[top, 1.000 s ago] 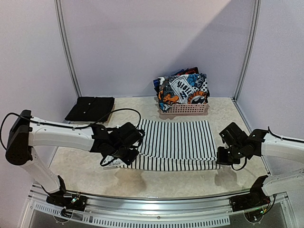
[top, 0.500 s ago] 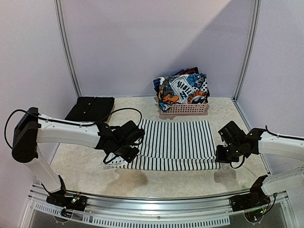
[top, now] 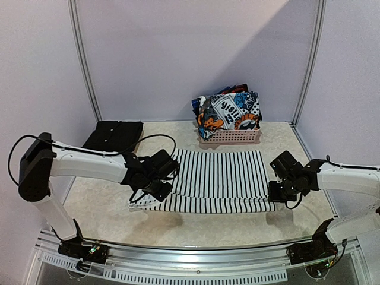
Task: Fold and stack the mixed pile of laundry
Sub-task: Fold the flattened tank top at the center of the board.
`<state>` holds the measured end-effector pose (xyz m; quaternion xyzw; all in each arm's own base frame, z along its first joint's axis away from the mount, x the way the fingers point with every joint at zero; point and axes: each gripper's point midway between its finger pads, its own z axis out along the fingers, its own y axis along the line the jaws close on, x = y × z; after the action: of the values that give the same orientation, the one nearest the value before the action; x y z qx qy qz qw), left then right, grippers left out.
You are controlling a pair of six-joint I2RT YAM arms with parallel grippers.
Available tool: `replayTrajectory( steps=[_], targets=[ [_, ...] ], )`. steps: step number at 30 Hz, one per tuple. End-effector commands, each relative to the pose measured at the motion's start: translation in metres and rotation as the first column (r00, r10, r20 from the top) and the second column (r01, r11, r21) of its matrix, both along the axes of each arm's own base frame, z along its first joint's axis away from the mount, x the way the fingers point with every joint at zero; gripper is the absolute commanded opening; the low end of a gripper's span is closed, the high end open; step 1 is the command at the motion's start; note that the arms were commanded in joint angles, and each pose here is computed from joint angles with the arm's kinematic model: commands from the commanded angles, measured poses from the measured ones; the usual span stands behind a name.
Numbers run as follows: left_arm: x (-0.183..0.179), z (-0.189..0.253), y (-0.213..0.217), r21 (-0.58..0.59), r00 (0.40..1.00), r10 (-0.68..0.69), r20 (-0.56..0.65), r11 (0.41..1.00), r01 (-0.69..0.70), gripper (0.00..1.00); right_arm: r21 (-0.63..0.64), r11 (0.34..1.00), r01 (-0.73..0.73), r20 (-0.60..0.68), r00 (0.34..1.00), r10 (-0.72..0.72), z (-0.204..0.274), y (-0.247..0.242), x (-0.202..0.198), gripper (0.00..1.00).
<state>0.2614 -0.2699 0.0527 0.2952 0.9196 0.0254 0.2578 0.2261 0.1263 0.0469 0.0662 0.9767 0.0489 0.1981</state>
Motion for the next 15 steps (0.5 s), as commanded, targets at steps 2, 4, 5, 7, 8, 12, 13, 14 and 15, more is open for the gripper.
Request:
replayTrajectory(
  steps=[2, 4, 5, 7, 8, 12, 13, 14, 15],
  targets=[
    [0.0084, -0.003, -0.0017, -0.018, 1.0, 0.013, -0.004, 1.0, -0.013, 0.0, -0.016, 1.0, 0.018, 0.034, 0.999, -0.017, 0.0025, -0.0034, 0.0118, 0.0],
    [0.0092, -0.0041, -0.0013, -0.019, 1.0, 0.016, -0.006, 1.0, -0.016, 0.0, -0.021, 1.0, 0.018, 0.03, 0.999, -0.018, 0.0, -0.0042, 0.012, 0.0],
    [0.0097, -0.005, -0.0009, -0.018, 1.0, 0.017, -0.006, 1.0, -0.017, 0.0, -0.023, 1.0, 0.018, 0.028, 0.999, -0.018, -0.001, -0.0045, 0.0119, 0.0],
    [0.0102, -0.006, -0.001, -0.018, 1.0, 0.02, -0.008, 1.0, -0.02, 0.0, -0.027, 0.999, 0.02, 0.024, 1.0, -0.019, -0.0035, -0.0051, 0.0122, 0.0],
    [0.0105, -0.0066, -0.0011, -0.019, 1.0, 0.022, -0.009, 1.0, -0.022, 0.0, -0.027, 0.999, 0.021, 0.024, 1.0, -0.02, -0.004, -0.005, 0.0127, 0.0],
    [0.011, -0.0096, -0.0009, -0.018, 1.0, 0.028, -0.011, 0.999, -0.028, 0.0, -0.026, 0.999, 0.025, 0.025, 0.999, -0.024, -0.0051, -0.0046, 0.0151, 0.0],
    [0.0112, -0.0102, -0.001, -0.019, 0.999, 0.03, -0.011, 0.999, -0.03, 0.0, -0.028, 0.999, 0.025, 0.022, 0.999, -0.024, -0.0058, -0.0045, 0.0153, 0.01],
    [0.0112, -0.0107, -0.0011, -0.019, 0.999, 0.031, -0.013, 0.999, -0.031, 0.0, -0.028, 0.999, 0.026, 0.022, 0.999, -0.025, -0.006, -0.0045, 0.016, 0.02],
    [0.0114, -0.011, -0.0013, -0.02, 0.999, 0.032, -0.012, 0.999, -0.032, 0.0, -0.029, 0.999, 0.026, 0.022, 0.999, -0.025, -0.0066, -0.0043, 0.0168, 0.03]
  ],
)
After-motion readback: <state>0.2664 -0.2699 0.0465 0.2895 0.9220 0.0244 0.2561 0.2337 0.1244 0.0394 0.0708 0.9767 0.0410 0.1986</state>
